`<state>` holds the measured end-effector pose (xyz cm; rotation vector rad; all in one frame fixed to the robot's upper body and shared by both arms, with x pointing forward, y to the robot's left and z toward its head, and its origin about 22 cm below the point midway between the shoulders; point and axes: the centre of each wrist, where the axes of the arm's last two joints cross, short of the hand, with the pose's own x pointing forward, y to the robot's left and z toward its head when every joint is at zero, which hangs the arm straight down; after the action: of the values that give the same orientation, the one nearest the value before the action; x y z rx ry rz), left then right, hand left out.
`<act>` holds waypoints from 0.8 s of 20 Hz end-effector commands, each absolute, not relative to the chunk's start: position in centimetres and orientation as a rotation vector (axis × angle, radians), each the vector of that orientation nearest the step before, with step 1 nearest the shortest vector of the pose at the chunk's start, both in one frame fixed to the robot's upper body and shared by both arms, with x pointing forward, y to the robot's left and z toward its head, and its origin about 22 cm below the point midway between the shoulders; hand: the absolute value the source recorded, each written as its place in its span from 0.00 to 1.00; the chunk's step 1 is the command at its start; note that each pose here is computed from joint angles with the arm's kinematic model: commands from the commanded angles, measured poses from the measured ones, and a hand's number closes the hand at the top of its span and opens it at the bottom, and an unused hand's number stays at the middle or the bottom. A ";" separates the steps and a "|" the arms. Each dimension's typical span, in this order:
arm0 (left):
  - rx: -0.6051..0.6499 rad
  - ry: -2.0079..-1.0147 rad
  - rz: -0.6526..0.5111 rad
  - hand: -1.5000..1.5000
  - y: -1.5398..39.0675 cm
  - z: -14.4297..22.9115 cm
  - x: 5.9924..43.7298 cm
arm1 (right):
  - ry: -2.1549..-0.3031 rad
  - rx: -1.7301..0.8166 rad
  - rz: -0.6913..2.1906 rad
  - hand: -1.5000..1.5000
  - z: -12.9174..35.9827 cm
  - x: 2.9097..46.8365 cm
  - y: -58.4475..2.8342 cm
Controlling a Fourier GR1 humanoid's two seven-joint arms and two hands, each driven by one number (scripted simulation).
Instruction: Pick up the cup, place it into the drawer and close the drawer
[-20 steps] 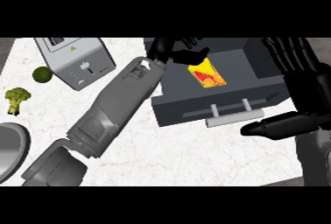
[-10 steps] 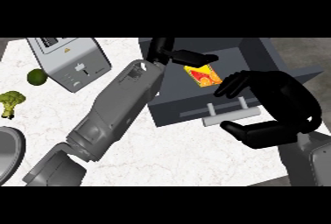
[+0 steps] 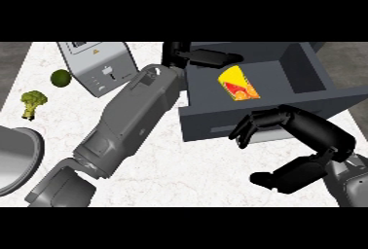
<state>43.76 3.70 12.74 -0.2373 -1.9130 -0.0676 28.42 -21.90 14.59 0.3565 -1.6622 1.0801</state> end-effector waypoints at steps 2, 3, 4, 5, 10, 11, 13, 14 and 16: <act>-0.227 -1.924 -0.002 0.00 4.2 12.2 44.0 | -1.611 0.052 1.250 0.00 14.4 27.7 -22.2; -0.248 -1.907 -0.003 0.00 4.4 11.6 43.8 | -1.579 0.032 1.232 0.00 12.7 27.7 -22.0; -0.258 -1.916 0.001 0.00 4.9 10.5 43.6 | -1.580 0.021 1.204 0.00 11.3 28.1 -20.7; -0.269 -1.915 0.020 0.00 4.9 10.4 43.4 | -1.534 -0.013 1.216 0.00 10.8 27.9 -22.0; -0.322 -1.904 0.052 0.00 5.8 8.6 42.9 | -1.403 -0.071 1.265 0.00 4.4 30.1 -20.5; -0.329 -1.903 0.054 0.00 5.3 11.0 43.5 | -1.390 -0.074 1.293 0.00 3.3 30.0 -18.1; -0.335 -1.920 0.050 0.00 7.7 9.3 43.5 | -1.344 -0.098 1.323 0.00 1.3 31.5 -20.7; -0.333 -1.927 0.079 0.00 8.1 10.5 43.8 | -1.329 -0.097 1.319 0.00 1.9 33.0 -21.8; -0.317 -1.913 0.063 0.00 9.2 8.2 42.9 | -1.299 -0.106 1.315 1.00 -0.1 33.5 -20.9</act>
<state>43.32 7.09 9.55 -0.3191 -1.9160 0.0567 31.90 -20.64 2.42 -0.0822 -1.3643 1.2867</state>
